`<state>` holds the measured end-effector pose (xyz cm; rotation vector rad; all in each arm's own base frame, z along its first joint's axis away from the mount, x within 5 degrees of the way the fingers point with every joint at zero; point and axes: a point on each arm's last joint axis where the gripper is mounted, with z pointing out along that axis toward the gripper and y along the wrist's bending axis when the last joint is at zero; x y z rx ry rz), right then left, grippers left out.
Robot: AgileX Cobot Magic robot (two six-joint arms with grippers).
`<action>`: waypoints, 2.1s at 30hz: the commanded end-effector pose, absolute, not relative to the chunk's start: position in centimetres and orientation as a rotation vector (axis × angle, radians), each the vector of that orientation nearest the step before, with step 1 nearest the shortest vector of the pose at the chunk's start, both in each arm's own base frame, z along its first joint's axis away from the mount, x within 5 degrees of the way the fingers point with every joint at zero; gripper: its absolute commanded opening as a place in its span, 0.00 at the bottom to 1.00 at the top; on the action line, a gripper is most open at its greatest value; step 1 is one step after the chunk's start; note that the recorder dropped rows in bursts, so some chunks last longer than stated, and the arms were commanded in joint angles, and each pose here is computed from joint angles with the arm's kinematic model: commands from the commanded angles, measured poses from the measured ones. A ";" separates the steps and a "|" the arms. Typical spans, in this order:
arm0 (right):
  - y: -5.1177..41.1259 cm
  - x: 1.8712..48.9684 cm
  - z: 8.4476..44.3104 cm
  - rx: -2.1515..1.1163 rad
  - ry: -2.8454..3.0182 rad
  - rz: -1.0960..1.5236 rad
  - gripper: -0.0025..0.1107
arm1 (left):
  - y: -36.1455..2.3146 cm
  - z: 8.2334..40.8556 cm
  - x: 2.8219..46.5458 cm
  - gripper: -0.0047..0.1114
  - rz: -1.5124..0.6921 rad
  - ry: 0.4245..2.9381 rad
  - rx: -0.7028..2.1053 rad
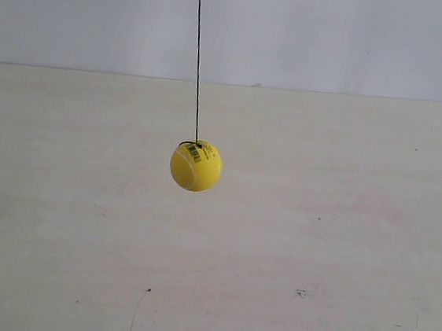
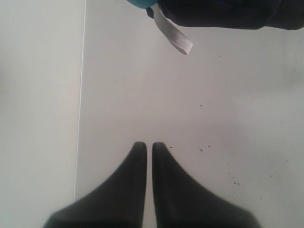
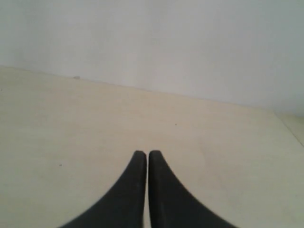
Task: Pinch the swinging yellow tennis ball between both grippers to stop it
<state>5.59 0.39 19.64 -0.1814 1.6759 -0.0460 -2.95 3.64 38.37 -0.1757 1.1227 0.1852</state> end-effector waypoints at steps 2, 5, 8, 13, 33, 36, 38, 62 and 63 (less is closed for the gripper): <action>0.4 5.5 18.9 -0.161 1.741 -0.025 0.02 | 3.7 38.2 -2.9 0.08 0.190 1.130 -0.177; 0.3 5.4 18.6 -0.150 1.777 -0.016 0.02 | 3.7 38.2 -2.9 0.08 0.190 1.130 -0.177; 0.3 5.4 18.3 -0.161 1.811 -0.025 0.02 | 3.7 38.2 -2.9 0.08 0.190 1.130 -0.177; 0.3 5.4 18.3 -0.166 1.813 -0.028 0.02 | 3.7 38.2 -2.9 0.08 0.190 1.130 -0.177; 0.3 5.3 18.2 -0.166 1.817 -0.028 0.02 | 3.7 38.2 -2.9 0.08 0.190 1.130 -0.177; 0.3 5.3 18.2 -0.166 1.817 -0.028 0.02 | 3.7 38.2 -2.8 0.08 0.193 1.136 -0.184; 0.3 5.3 18.2 -0.166 1.817 -0.028 0.02 | 3.9 38.0 -2.8 0.08 0.200 1.152 -0.201; 0.3 5.3 18.2 -0.166 1.817 -0.028 0.02 | 0.0 21.9 5.4 0.08 0.044 1.564 0.081; 0.3 5.3 18.2 -0.166 1.817 -0.028 0.02 | 0.0 21.1 5.5 0.08 0.050 1.600 0.077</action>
